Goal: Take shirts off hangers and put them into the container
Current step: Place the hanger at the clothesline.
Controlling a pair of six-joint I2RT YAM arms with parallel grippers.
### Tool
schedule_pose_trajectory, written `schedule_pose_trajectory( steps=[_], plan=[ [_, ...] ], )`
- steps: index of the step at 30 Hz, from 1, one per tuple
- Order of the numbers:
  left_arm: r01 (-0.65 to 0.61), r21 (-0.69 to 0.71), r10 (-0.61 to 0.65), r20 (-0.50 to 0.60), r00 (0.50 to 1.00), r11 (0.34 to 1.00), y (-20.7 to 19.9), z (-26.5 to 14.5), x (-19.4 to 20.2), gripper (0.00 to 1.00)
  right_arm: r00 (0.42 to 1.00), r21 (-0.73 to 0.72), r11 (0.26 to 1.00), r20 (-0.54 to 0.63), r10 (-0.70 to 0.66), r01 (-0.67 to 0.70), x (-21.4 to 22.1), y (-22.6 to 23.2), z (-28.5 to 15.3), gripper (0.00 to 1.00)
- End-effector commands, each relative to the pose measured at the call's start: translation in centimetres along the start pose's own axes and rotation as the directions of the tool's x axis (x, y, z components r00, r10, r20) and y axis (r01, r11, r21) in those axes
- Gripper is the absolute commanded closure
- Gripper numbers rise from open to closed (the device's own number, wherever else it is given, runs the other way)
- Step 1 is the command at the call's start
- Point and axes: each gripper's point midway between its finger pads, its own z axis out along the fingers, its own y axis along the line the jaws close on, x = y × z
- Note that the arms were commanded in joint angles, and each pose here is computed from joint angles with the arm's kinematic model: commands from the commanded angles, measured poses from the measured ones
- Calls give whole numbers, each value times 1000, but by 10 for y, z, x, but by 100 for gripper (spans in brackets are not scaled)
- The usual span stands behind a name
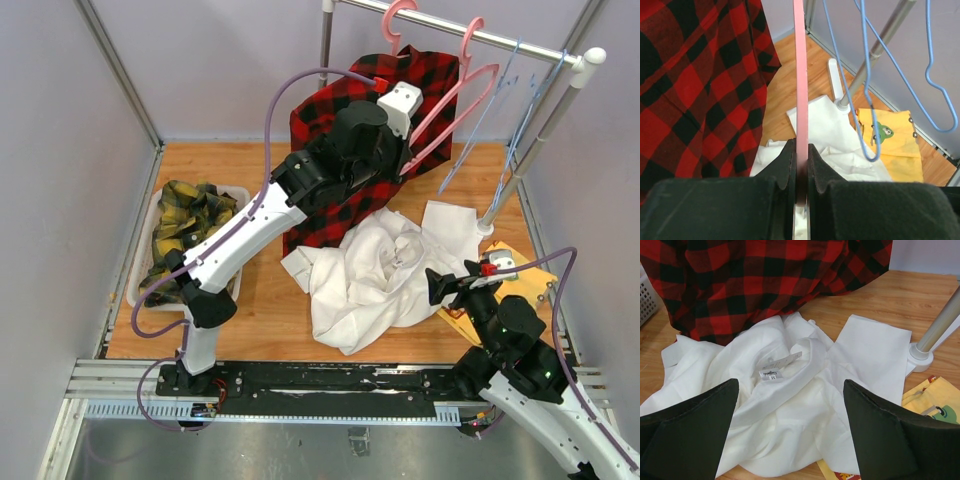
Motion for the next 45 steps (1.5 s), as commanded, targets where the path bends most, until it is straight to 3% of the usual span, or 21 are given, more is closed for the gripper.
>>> schedule_pose_trajectory(
  steps=[1,4,9,11,13,16,24,27,30,35,41,45],
  plan=[
    [-2,27,1,49,999,1000,-5,0,-15,99,1000,-5,1000,23,20,-20,-13,0,-4,13],
    [-14,76,15,-11,1000,997,-12,-1,4,89,999,-9,1000,23,25,-25,-14,0,-5,13],
    [4,152,4,-49,999,988,-22,-25,5,42,999,-15,999,27,30,-29,-15,0,-8,13],
    [16,161,-12,-28,1000,987,-21,-43,-5,30,999,-16,999,33,36,-35,-17,0,-9,13],
    [20,181,-21,1,1000,983,-21,-63,-11,19,999,-11,999,33,39,-39,-17,-1,-9,13],
    [29,197,-41,59,997,980,-14,-97,-10,10,999,3,999,28,37,-37,-15,-3,-8,13],
    [51,343,-102,133,986,938,-17,-159,43,2,1000,68,997,2,22,-22,-7,-11,-2,13],
    [118,415,-166,81,983,902,-26,-161,87,1,1000,94,996,-4,13,-13,-3,-15,-1,13],
    [173,436,-182,-23,983,883,-35,-149,140,0,1000,93,996,1,17,-17,-4,-15,-1,13],
    [149,302,-109,-148,983,941,-35,-116,207,0,1000,101,995,2,21,-21,-4,-18,-4,13],
    [83,224,-40,-188,981,971,-35,-68,236,0,999,109,993,20,43,-45,-5,-21,-8,13],
    [78,291,-3,-250,968,953,-57,-41,248,0,998,129,990,29,57,-60,-6,-26,-11,12]
  ],
)
